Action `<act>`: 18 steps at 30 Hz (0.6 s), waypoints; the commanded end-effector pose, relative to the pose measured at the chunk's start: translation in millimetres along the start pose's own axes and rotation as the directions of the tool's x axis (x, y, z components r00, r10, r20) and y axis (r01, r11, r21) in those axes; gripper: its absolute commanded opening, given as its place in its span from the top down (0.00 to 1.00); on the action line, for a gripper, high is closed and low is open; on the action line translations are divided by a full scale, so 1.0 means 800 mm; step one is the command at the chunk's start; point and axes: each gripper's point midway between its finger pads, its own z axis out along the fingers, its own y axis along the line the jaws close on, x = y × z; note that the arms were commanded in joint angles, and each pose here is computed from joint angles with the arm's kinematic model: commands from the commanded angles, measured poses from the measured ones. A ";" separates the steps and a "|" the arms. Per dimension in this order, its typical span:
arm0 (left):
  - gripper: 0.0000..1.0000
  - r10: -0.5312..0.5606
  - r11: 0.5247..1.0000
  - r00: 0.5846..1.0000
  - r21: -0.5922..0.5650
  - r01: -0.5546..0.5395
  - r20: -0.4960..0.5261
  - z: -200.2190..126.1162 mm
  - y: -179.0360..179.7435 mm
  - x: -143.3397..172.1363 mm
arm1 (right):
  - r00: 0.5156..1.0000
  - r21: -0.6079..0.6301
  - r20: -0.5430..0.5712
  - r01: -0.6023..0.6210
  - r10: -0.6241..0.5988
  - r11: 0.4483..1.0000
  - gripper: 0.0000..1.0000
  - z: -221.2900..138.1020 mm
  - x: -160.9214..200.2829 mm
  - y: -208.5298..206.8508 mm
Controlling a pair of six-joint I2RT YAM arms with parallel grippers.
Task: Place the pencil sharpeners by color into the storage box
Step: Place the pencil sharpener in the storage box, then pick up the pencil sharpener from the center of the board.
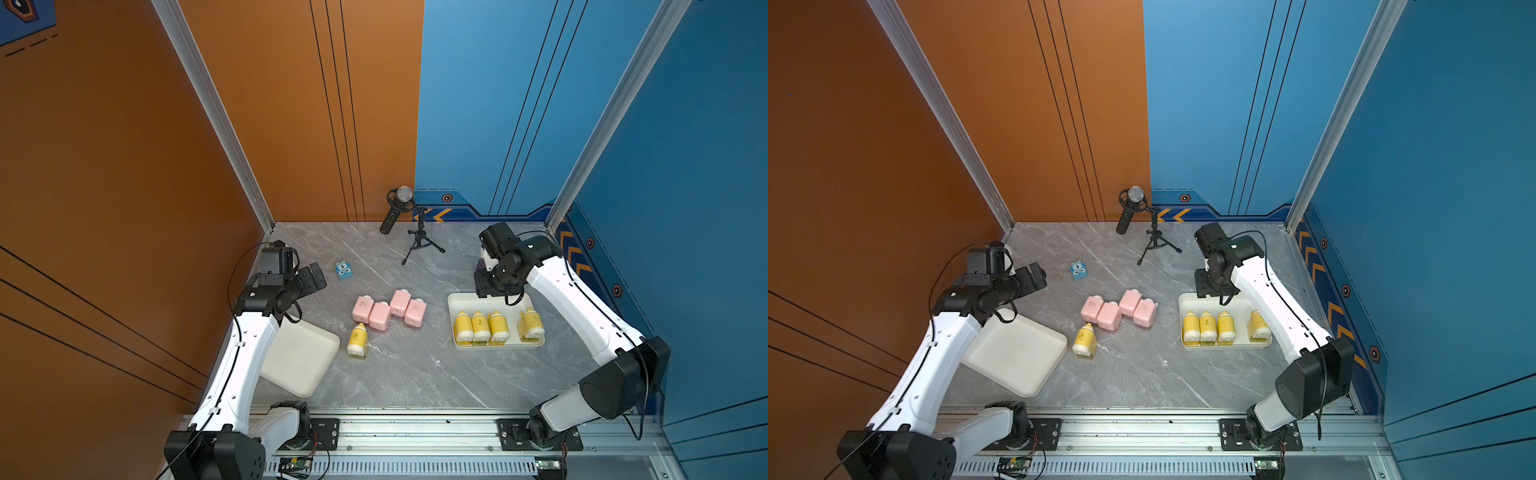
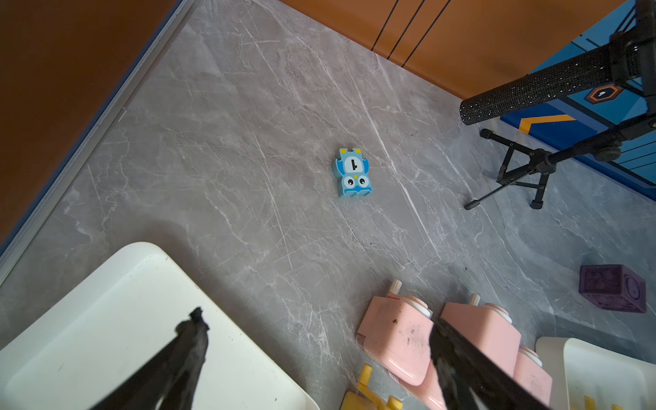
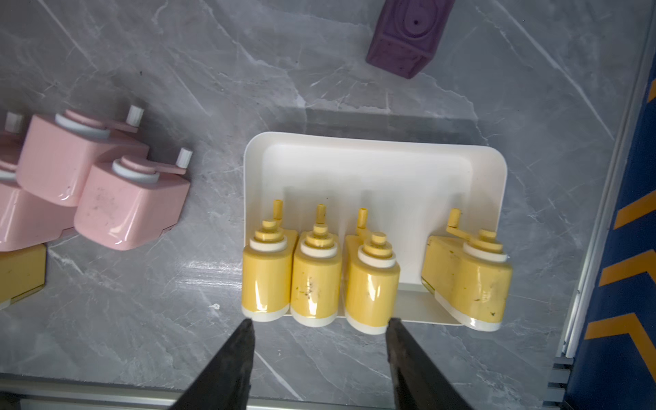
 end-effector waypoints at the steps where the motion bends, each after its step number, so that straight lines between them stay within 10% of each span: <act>1: 0.02 0.019 1.000 1.000 -0.025 -0.018 0.024 -0.003 0.005 -0.003 | 0.996 -0.054 0.052 -0.074 0.077 0.996 0.40 -0.021 0.005 0.037; 18: 0.02 0.025 0.998 0.998 -0.065 -0.022 0.054 -0.007 0.015 -0.007 | 0.989 -0.145 0.136 -0.039 0.059 0.989 0.38 -0.030 0.052 0.212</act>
